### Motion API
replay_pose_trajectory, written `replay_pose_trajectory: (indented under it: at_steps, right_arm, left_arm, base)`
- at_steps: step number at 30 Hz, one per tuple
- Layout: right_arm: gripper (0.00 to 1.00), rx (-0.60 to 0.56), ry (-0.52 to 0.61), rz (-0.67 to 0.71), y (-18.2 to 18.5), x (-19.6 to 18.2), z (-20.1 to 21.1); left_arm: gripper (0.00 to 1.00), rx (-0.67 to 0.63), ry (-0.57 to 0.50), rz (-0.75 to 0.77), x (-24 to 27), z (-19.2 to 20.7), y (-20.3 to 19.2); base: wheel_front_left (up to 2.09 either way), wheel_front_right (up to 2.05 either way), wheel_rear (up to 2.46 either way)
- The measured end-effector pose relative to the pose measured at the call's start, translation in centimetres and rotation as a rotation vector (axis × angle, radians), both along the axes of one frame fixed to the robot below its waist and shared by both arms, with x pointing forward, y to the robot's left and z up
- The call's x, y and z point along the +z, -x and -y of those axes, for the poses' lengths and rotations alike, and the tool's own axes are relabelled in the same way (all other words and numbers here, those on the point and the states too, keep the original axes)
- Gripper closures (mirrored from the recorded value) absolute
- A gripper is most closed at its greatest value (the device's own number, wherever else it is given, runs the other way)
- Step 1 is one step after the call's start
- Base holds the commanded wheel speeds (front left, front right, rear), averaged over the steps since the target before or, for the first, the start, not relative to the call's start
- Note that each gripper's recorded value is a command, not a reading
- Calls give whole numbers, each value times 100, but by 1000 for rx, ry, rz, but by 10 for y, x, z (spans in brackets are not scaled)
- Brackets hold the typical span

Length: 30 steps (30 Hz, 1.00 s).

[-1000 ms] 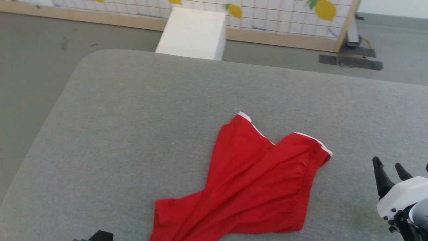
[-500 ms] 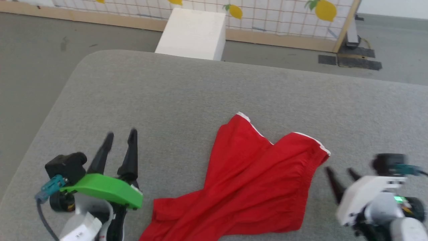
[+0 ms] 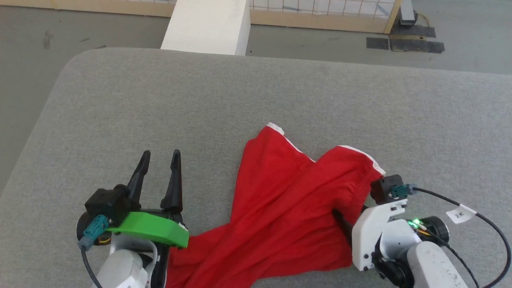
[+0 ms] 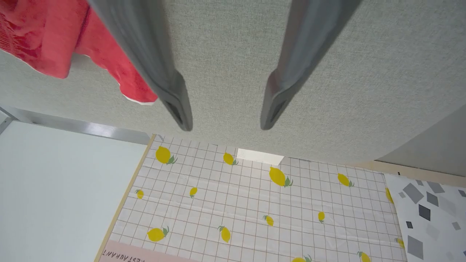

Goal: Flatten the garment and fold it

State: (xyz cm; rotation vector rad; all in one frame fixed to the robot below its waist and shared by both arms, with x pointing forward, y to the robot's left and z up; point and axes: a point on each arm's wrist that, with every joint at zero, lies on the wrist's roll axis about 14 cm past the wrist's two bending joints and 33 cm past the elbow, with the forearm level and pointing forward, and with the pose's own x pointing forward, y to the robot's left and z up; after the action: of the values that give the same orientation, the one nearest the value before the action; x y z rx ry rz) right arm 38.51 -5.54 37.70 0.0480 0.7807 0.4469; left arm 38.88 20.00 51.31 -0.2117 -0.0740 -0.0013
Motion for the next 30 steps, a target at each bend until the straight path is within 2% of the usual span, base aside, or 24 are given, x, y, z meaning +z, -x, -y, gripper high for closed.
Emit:
replay_pose_trajectory:
  at_steps: [3,4,5,13,18,20,23,25,26,27,30]
  right_arm:
    - [0,18,-2,0,-4,-3,-6]
    - [65,18,-9,2,-6,-4,-7]
    - [100,20,-12,9,-7,-3,-8]
    - [100,-47,-26,41,-8,10,11]
    - [100,-197,88,2,8,11,92]
    - [100,-322,164,-3,18,19,144]
    - [100,-425,213,-46,34,19,177]
    - [100,-475,196,-73,44,18,184]
    - [73,-498,177,-61,44,20,185]
    - [0,-509,169,-46,44,23,186]
    - [0,-570,130,11,42,33,196]
  left_arm:
    - [0,9,6,-17,-6,-1,-2]
    - [0,11,9,-22,-8,-1,-2]
    - [0,13,11,-24,-9,-2,-2]
    - [0,9,36,-8,-6,1,-5]
    - [0,-25,50,-7,-5,13,-8]
    - [0,-56,68,-31,-10,23,-12]
    - [0,-84,80,-69,-17,33,-15]
    - [0,-104,89,-98,-23,40,-17]
    - [0,-116,95,-111,-25,45,-18]
    - [0,-129,101,-120,-27,49,-20]
    - [0,-186,119,-157,-28,67,-30]
  base:
    - [0,0,0]
    - [0,0,0]
    - [0,0,0]
    - [0,0,0]
    - [0,0,0]
    - [0,0,0]
    - [0,0,0]
    - [0,0,0]
    - [0,0,0]
    - [0,0,0]
    - [0,0,0]
